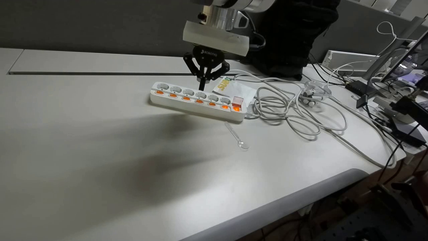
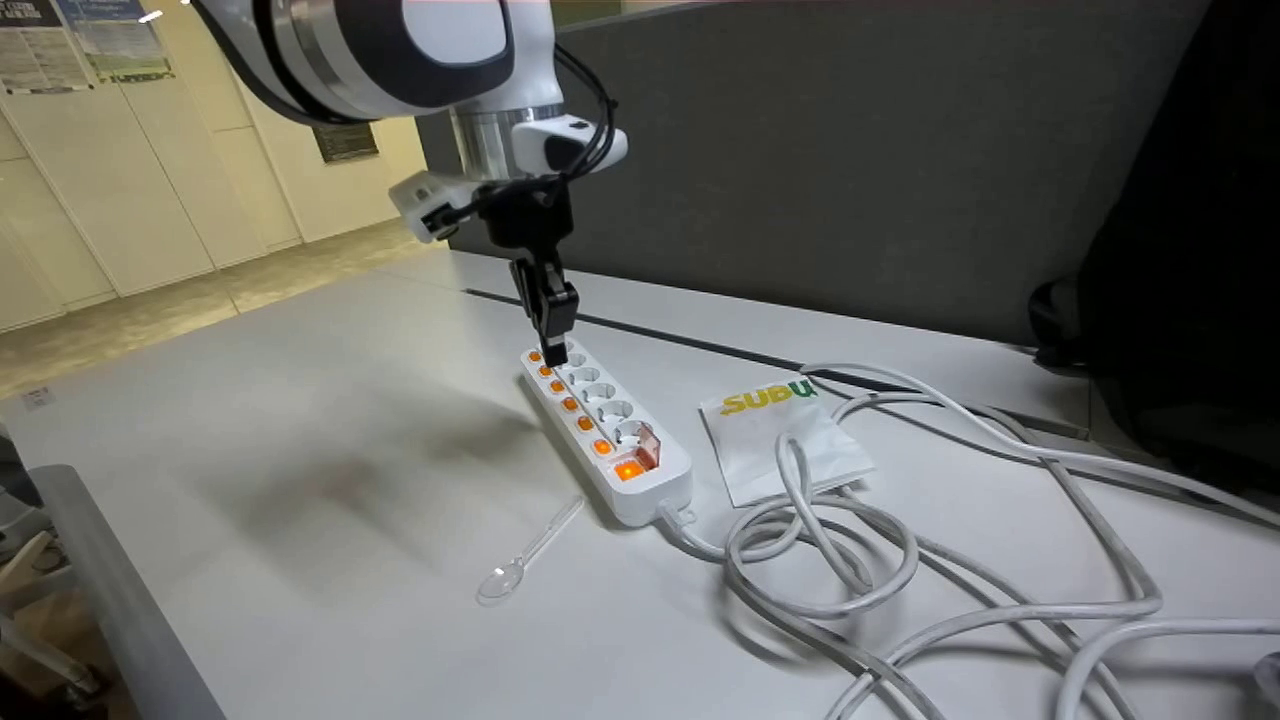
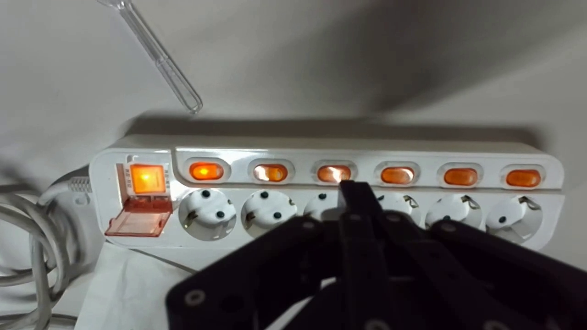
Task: Turn on the fourth switch on the extension cable
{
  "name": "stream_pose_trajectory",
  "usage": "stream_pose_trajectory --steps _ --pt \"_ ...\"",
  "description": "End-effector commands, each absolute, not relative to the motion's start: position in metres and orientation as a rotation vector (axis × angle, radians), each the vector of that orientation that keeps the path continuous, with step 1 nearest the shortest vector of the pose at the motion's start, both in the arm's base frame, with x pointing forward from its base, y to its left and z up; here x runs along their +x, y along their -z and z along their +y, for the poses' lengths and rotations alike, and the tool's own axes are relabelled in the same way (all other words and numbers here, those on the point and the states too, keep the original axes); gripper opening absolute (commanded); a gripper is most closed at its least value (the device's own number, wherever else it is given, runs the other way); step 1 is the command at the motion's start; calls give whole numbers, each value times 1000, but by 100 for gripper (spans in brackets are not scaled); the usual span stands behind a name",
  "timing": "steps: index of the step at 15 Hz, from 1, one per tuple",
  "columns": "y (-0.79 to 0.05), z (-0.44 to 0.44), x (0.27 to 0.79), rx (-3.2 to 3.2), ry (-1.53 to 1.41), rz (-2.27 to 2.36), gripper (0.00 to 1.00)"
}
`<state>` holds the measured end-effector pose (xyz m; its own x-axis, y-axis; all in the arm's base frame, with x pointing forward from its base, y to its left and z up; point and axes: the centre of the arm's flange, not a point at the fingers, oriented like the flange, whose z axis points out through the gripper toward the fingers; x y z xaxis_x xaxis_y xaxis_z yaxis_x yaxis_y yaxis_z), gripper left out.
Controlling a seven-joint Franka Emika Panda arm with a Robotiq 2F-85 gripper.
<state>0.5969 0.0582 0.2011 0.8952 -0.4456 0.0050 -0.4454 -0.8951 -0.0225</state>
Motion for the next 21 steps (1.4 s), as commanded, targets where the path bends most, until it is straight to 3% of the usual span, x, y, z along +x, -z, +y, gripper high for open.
stream_pose_trajectory --steps 1,21 --pt "-195 67 590 -3059 68 719 0" --pt "-159 57 580 -2997 102 802 0"
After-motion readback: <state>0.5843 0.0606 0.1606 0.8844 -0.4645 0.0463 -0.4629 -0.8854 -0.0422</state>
